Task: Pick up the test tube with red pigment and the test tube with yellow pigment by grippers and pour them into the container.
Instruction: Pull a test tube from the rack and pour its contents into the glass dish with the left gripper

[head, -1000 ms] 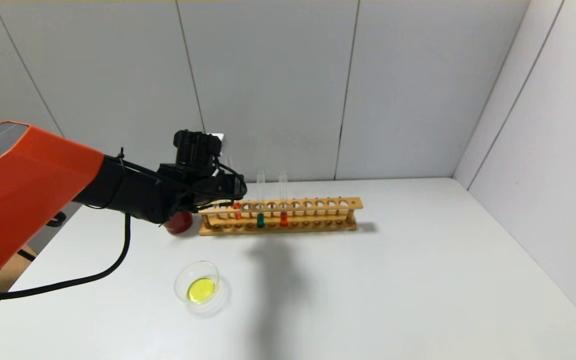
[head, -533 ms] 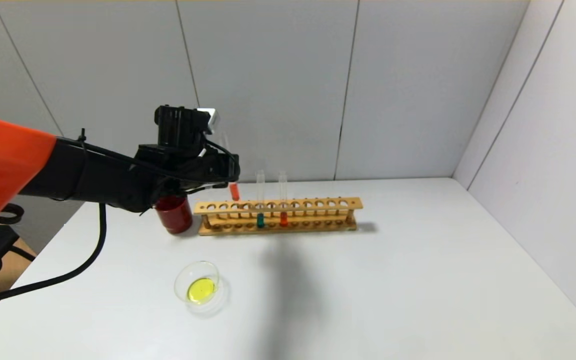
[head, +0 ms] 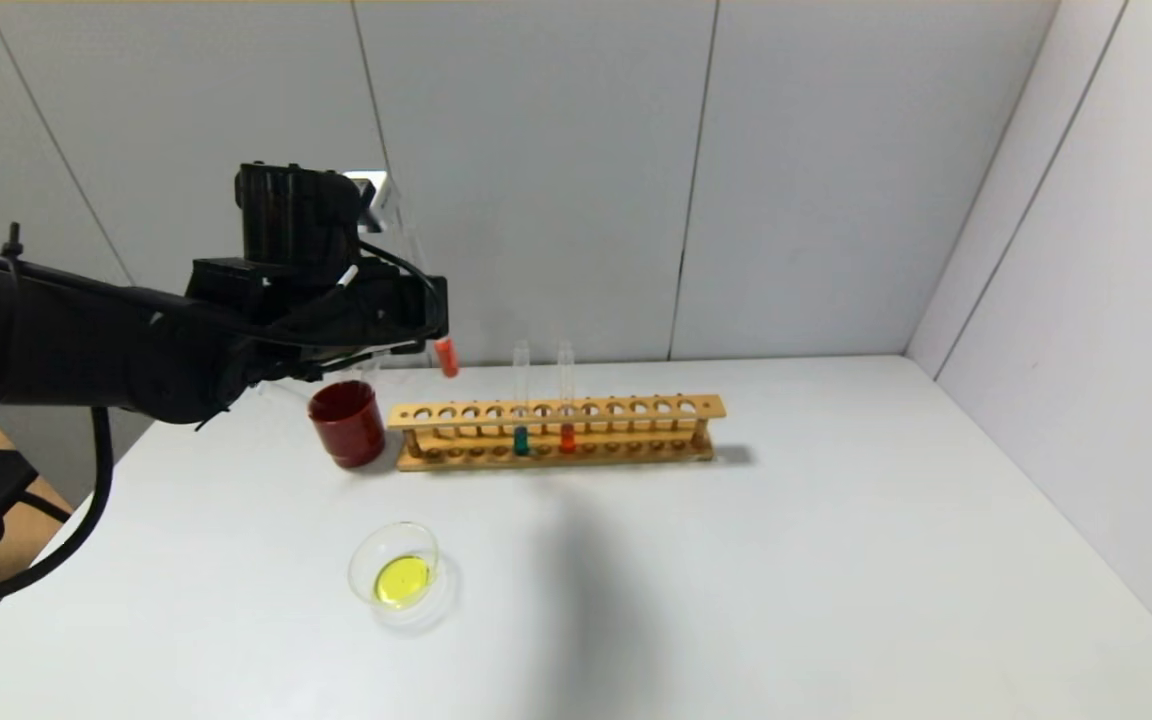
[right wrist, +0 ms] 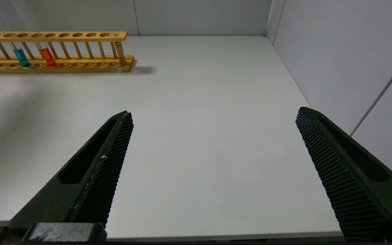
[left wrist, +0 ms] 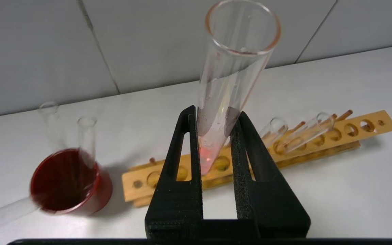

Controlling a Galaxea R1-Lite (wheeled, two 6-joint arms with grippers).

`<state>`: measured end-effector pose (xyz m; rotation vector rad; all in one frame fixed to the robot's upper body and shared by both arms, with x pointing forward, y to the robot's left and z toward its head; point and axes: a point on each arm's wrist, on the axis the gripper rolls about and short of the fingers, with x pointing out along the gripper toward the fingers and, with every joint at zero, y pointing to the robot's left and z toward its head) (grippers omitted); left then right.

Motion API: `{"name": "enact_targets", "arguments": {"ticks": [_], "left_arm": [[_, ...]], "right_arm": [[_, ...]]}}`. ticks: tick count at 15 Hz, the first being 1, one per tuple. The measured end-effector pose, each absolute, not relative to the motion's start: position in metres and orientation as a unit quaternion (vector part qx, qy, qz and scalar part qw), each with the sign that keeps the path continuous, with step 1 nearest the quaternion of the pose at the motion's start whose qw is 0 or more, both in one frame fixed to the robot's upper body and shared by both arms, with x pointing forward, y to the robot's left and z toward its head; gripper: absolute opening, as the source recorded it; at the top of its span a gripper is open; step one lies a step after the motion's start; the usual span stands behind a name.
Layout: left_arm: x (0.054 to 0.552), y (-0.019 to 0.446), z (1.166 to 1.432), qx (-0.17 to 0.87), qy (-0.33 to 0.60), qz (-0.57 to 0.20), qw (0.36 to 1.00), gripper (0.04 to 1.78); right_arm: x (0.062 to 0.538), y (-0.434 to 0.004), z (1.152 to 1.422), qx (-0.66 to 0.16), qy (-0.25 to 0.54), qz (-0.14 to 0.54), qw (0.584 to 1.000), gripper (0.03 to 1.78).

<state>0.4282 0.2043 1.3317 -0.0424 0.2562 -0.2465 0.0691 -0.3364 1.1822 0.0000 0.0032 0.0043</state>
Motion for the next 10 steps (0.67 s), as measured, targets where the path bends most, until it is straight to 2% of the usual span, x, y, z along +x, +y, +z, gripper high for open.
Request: {"name": "enact_targets", "arguments": {"ticks": [5, 10], "left_arm": [[0.390, 0.234, 1.323, 0.017, 0.147, -0.107, 0.983, 0.30], [0.372, 0.267, 1.313, 0.104, 0.093, -0.204, 0.969, 0.30]], "right_arm": [[0.069, -0.336, 1.182, 0.000, 0.002, 0.002, 1.000, 1.75], [0.069, -0.336, 1.182, 0.000, 0.002, 0.002, 1.000, 1.75]]}}
